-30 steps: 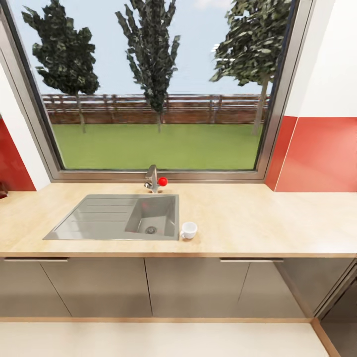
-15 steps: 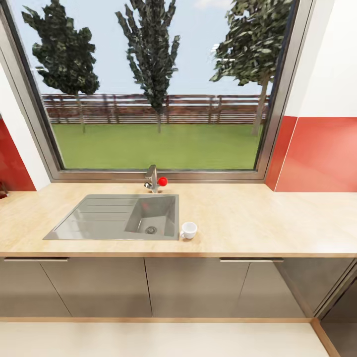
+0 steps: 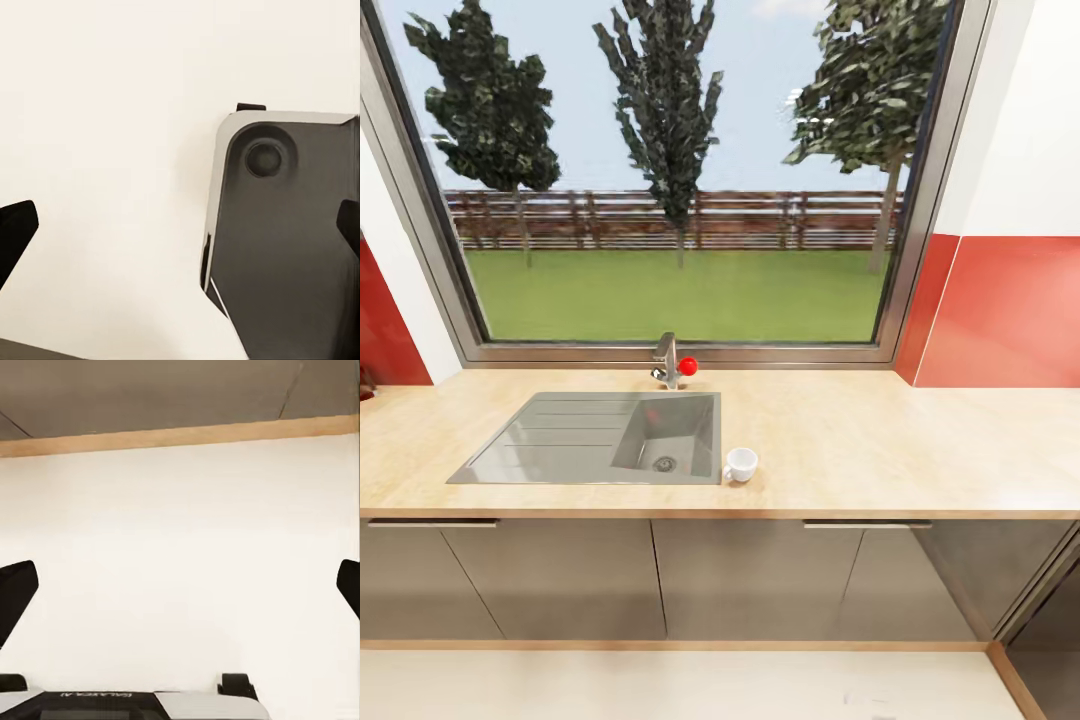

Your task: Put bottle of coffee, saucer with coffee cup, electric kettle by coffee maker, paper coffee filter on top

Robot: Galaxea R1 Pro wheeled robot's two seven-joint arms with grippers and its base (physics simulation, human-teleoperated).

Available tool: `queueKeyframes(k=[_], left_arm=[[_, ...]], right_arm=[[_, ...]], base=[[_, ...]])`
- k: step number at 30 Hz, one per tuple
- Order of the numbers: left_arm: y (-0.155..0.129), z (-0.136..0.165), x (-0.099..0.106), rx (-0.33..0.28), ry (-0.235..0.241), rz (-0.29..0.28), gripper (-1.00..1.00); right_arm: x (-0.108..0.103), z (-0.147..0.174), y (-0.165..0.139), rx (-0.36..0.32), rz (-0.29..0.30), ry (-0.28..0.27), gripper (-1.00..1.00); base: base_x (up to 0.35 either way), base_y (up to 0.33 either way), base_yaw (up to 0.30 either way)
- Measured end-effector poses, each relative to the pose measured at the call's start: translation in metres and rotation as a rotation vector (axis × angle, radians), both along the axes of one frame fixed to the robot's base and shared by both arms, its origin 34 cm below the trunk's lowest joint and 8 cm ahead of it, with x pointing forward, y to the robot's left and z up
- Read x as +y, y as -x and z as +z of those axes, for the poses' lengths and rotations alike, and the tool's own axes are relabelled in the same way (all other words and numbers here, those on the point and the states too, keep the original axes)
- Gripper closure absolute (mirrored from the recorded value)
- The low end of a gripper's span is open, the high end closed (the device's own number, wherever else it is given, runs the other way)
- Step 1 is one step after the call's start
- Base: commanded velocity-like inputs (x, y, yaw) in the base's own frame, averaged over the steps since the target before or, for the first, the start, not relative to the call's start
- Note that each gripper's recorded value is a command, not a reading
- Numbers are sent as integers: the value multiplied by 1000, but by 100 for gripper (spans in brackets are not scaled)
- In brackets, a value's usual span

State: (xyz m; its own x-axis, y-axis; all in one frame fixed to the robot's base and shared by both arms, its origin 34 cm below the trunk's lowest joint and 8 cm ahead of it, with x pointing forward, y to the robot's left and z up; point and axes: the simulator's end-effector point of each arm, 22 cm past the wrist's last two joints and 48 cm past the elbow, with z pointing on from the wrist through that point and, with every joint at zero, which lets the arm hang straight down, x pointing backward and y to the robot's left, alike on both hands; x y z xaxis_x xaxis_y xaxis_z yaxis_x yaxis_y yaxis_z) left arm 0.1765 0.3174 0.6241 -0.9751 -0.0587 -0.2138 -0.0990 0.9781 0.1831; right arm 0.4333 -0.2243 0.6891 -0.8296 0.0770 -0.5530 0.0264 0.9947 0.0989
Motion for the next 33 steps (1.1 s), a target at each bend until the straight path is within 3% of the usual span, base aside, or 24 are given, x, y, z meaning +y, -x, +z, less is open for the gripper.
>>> queueKeyframes(k=[5,13,18,20,24,33], left_arm=[[1,-1,-7,6,9,-4,-100],[2,-1,-8,7,13,12,-100],[-1,-1,-9,-1,14,-1,-100],[-1,0,-3,-1,7,-4,-100],[-2,0,-1,-1,4,-2,-100],[1,0,3,2,-2,16,-100]], right_arm=[[13,45,-59,-150,-41,4,-100],[54,122,-125,-351,-57,-76,-100],[49,174,-157,-463,-151,-52,-100],[57,211,-173,-537,-182,-78,-100],[67,258,-190,-632,-192,-126,-100],[74,307,-202,-728,-195,-176,-100]], base=[[0,0,0],[0,0,0],[0,0,0],[0,0,0],[0,0,0],[0,0,0]])
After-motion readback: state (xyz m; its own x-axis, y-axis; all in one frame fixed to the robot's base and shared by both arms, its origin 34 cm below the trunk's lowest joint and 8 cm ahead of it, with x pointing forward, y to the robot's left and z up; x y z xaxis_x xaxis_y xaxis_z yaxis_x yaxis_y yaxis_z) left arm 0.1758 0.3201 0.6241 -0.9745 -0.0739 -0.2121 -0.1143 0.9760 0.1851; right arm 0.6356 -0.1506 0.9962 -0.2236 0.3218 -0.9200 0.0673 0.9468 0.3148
